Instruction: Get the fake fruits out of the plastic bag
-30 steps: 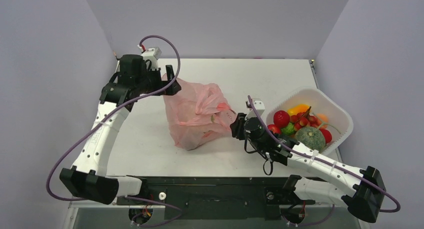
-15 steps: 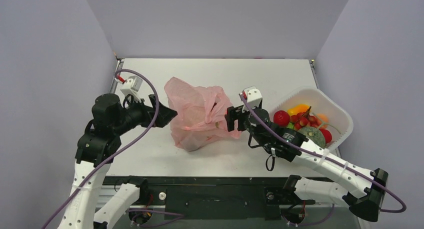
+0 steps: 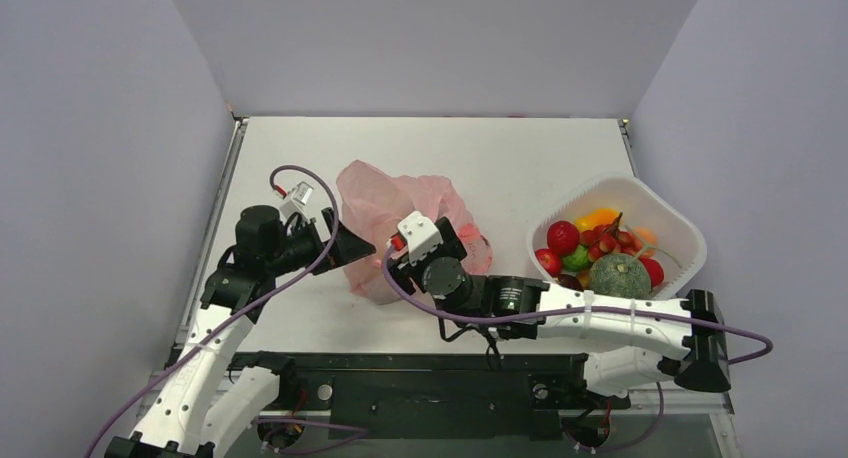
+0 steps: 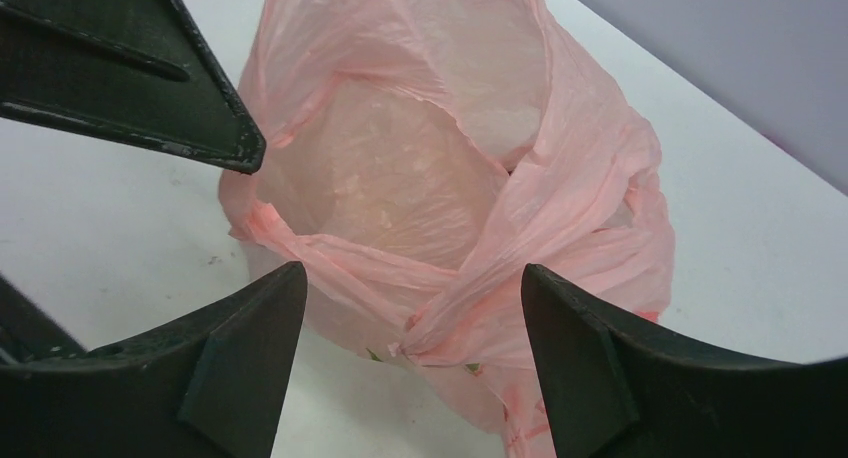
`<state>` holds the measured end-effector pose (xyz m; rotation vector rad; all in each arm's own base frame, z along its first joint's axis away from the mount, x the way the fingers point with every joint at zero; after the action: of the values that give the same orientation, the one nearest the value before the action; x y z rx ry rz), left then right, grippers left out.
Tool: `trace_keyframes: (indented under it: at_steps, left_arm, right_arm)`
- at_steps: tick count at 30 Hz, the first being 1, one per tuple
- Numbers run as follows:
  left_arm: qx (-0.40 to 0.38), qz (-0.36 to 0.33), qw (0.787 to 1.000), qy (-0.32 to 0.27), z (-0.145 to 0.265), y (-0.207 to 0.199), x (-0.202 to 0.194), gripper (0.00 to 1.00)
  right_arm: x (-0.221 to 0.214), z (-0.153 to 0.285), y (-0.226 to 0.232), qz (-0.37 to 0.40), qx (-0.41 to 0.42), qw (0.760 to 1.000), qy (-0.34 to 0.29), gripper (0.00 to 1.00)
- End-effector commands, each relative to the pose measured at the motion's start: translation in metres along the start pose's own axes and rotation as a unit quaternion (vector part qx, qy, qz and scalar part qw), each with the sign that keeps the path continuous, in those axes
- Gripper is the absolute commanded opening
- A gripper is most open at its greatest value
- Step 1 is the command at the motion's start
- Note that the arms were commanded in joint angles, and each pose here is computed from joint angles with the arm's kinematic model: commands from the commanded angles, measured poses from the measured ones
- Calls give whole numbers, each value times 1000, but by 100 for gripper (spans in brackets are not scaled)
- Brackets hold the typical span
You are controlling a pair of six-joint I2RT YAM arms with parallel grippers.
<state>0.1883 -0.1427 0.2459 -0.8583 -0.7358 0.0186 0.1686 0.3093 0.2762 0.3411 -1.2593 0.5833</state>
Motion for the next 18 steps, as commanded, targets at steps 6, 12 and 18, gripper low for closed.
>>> trace_keyframes:
  at_steps: [6, 12, 18]
  left_arm:
    - [-42, -14, 999, -8, -20, -13, -4, 71]
    - [8, -36, 999, 1, -25, 0, -12, 45]
    - [87, -48, 995, 25, -20, 26, -24, 0]
  right_arm:
    - [7, -5, -36, 17, -213, 976, -31, 68]
    - [3, -11, -60, -12, -235, 972, -27, 52]
    - [17, -16, -91, -45, -257, 965, -33, 1]
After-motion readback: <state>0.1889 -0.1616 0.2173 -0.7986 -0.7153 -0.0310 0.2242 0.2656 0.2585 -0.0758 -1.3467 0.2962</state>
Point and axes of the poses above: each gripper's point midway between its finger pads, its own z axis back along the fingers, its own y axis along the line the jaws close on, x = y × z, the point moved 4 cm from there along z, back along the fingers, and after that the axes turned 7 degrees about -z, right-handed, at the moved point
